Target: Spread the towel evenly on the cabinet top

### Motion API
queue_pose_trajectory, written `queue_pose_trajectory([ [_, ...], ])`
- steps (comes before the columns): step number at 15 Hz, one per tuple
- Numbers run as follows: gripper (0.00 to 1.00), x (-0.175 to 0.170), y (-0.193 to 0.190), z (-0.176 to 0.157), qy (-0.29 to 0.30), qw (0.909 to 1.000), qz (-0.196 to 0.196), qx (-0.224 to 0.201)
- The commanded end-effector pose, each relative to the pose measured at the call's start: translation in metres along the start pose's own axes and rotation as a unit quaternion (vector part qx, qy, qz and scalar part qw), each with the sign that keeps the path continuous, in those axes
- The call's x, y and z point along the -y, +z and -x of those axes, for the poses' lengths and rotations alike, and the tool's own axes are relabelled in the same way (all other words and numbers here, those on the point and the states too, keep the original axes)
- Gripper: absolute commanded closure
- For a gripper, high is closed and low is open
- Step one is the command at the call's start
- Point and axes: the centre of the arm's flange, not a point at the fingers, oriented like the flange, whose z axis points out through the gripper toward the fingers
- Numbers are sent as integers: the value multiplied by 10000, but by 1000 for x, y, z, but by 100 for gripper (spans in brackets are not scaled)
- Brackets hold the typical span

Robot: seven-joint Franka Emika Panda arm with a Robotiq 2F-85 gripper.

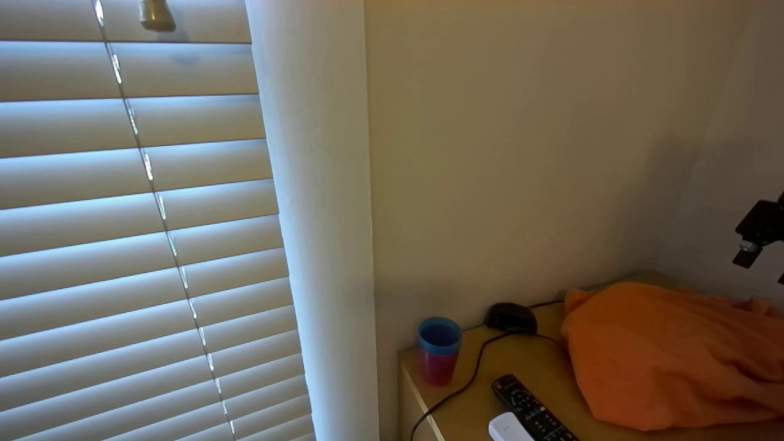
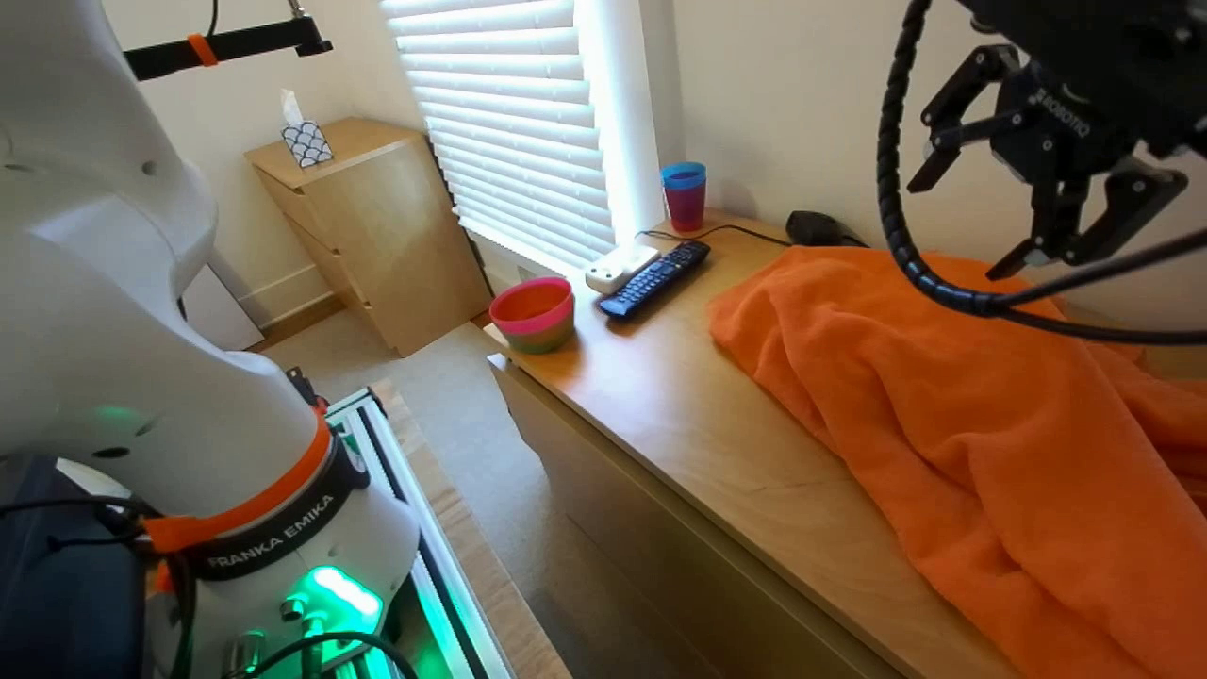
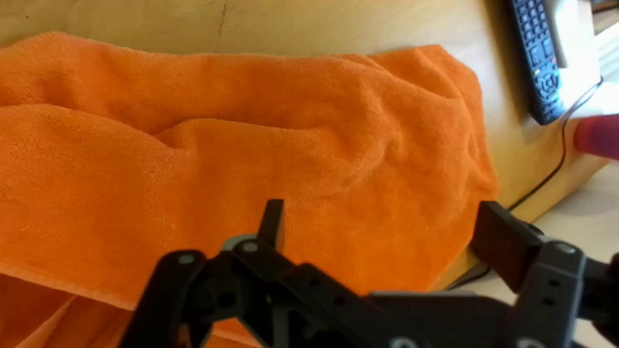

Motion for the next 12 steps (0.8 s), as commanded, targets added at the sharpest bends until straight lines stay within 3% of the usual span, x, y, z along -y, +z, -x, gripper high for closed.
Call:
queue_pose_trajectory([
  [1,0,-4,7,-7,-13,10000,8,76],
  [5,0,0,3,-8,-41,10000,5,32],
  [7,0,12,1,0,-679,9959,594,20],
  [12,0,4,7,-42,-2004,9745,930,399],
])
